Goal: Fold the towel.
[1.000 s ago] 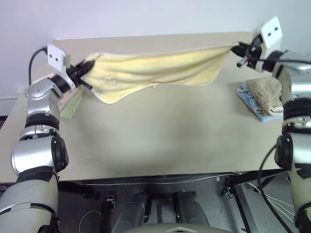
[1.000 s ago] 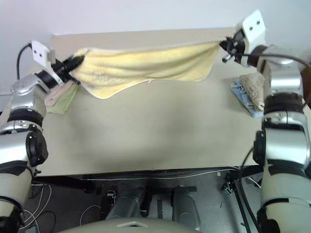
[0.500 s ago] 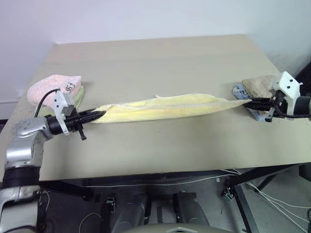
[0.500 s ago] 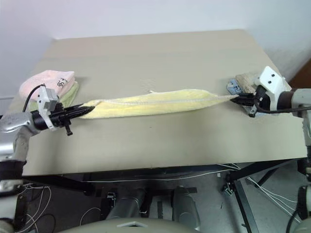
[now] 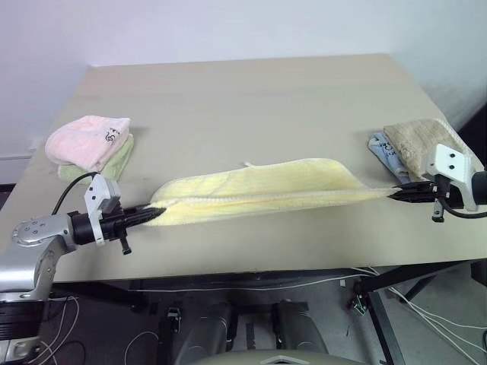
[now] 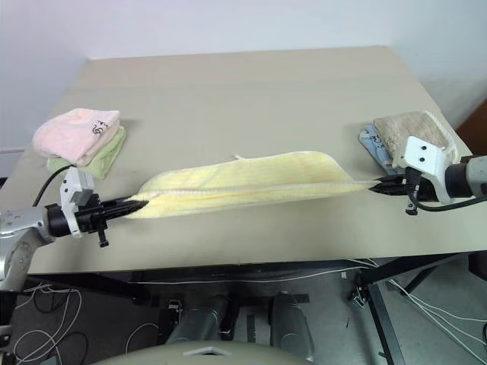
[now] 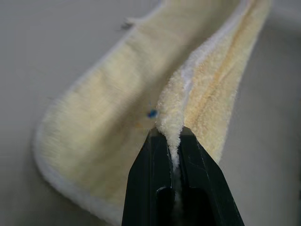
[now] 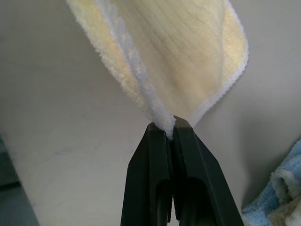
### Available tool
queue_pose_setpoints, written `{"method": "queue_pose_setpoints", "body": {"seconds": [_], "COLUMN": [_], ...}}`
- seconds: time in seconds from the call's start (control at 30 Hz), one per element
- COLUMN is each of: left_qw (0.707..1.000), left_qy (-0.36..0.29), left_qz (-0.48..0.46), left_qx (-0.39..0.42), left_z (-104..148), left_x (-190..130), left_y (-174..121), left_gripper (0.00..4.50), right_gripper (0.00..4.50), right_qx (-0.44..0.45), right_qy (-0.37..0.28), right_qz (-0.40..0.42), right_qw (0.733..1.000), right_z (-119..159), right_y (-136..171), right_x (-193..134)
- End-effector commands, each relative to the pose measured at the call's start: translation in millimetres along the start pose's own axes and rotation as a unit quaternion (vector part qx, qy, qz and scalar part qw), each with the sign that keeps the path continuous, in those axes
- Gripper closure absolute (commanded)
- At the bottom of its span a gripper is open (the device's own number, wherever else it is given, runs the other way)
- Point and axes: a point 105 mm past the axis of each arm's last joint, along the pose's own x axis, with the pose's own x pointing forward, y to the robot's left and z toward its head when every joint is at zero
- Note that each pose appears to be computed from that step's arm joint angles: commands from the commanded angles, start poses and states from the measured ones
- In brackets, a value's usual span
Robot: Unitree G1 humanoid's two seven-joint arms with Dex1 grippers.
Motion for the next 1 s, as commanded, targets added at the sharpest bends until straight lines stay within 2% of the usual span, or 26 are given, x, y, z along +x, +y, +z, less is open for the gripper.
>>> {"method": "queue_pose_setpoints", "body": {"seconds": [0.03,0.23,0.4,0.5,0.6,0.73,0.8,0.87,1.0], "left_qw": [0.997,0.991,0.983,0.982,0.986,0.989,0.988,0.981,0.971], "left_qy": [-0.028,-0.006,-0.033,-0.036,-0.073,-0.078,-0.091,-0.120,-0.152], "left_qz": [0.076,0.136,0.180,0.181,0.151,0.124,0.123,0.152,0.187], "left_qx": [0.014,0.015,0.019,0.031,0.023,0.017,0.010,0.001,0.003], "left_z": [13.9,-7.0,-5.3,-6.5,4.9,7.1,14.0,32.1,60.3], "left_x": [-9.9,-3.6,9.6,19.3,30.6,29.5,25.6,19.2,16.1], "left_y": [23.3,41.0,56.2,54.8,41.1,29.5,28.9,44.4,75.2], "left_gripper": [4.49,4.49,4.49,4.49,4.49,4.49,4.49,4.49,4.49], "right_gripper": [4.50,4.50,4.50,4.50,4.50,4.50,4.50,4.50,4.50], "right_qx": [-0.001,0.051,0.084,0.099,0.099,0.093,0.084,0.084,0.091], "right_qy": [-0.041,-0.110,-0.132,-0.140,-0.108,-0.100,-0.132,-0.197,-0.265], "right_qz": [-0.020,-0.040,-0.053,-0.060,-0.083,-0.108,-0.094,-0.098,-0.134], "right_qw": [0.999,0.992,0.986,0.983,0.986,0.985,0.983,0.972,0.951], "right_z": [20.3,42.4,48.1,47.9,30.9,25.5,38.3,64.5,92.5], "right_y": [-11.0,-31.4,-47.2,-54.8,-67.0,-80.3,-80.3,-87.6,-104.6], "right_x": [11.5,33.7,54.7,63.2,52.6,31.6,23.8,11.7,-0.9]}}
